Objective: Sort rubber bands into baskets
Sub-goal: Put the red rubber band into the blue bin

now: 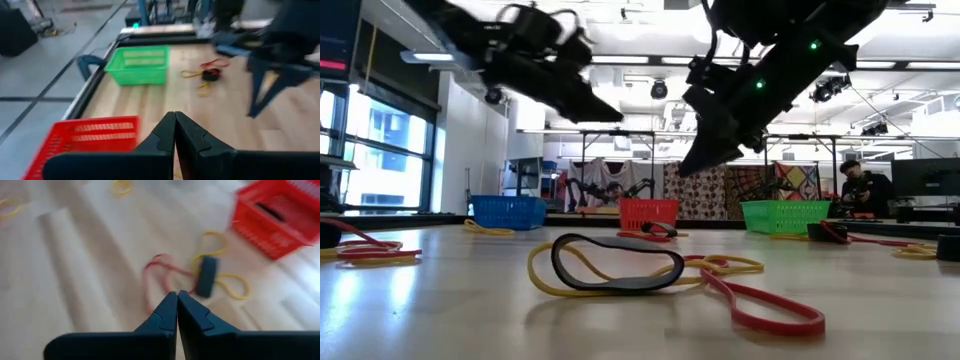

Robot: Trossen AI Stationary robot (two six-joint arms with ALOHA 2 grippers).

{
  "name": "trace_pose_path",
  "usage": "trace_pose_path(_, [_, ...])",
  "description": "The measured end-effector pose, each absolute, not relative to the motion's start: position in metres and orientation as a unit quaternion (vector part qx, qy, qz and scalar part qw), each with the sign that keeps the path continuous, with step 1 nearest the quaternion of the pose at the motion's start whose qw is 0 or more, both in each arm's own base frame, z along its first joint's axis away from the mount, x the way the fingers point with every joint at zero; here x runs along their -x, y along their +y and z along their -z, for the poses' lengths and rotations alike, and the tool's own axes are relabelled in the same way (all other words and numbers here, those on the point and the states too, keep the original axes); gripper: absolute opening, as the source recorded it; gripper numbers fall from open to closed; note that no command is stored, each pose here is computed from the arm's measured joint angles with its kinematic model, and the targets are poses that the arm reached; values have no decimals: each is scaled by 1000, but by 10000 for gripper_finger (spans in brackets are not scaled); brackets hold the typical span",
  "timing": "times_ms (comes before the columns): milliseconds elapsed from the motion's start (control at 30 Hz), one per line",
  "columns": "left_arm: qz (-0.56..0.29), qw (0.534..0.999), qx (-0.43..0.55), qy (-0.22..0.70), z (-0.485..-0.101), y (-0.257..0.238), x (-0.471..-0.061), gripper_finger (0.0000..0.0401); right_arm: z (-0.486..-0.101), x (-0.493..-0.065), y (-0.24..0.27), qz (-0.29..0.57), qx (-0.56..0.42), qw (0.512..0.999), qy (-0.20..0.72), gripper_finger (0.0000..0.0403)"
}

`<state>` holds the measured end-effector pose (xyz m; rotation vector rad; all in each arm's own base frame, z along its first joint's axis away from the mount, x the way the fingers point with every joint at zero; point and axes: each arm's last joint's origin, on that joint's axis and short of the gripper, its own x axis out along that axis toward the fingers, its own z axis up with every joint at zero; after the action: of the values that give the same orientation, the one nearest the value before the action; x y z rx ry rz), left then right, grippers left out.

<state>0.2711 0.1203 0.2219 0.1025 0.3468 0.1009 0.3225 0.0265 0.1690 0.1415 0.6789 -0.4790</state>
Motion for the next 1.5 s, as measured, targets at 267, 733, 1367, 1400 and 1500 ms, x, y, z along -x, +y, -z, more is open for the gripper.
trace_pose_path(267, [1,992,-49,116,-199,71,-239,0,-168,-320,48,149,-50,922,353,56])
trace_pose_path(733, [20,989,-63,132,-181,34,-233,0,-181,-326,68,80,-163,907,379,124])
trace_pose_path(1367, [19,989,-70,132,-181,25,-235,0,-158,-349,100,30,-177,859,479,124])
trace_pose_path(1400, [19,989,-70,131,-181,25,-235,0,-156,-349,102,26,-177,857,484,124])
trace_pose_path(1500, [19,989,-70,132,-181,25,-235,0,-148,-350,104,26,-179,850,495,124])
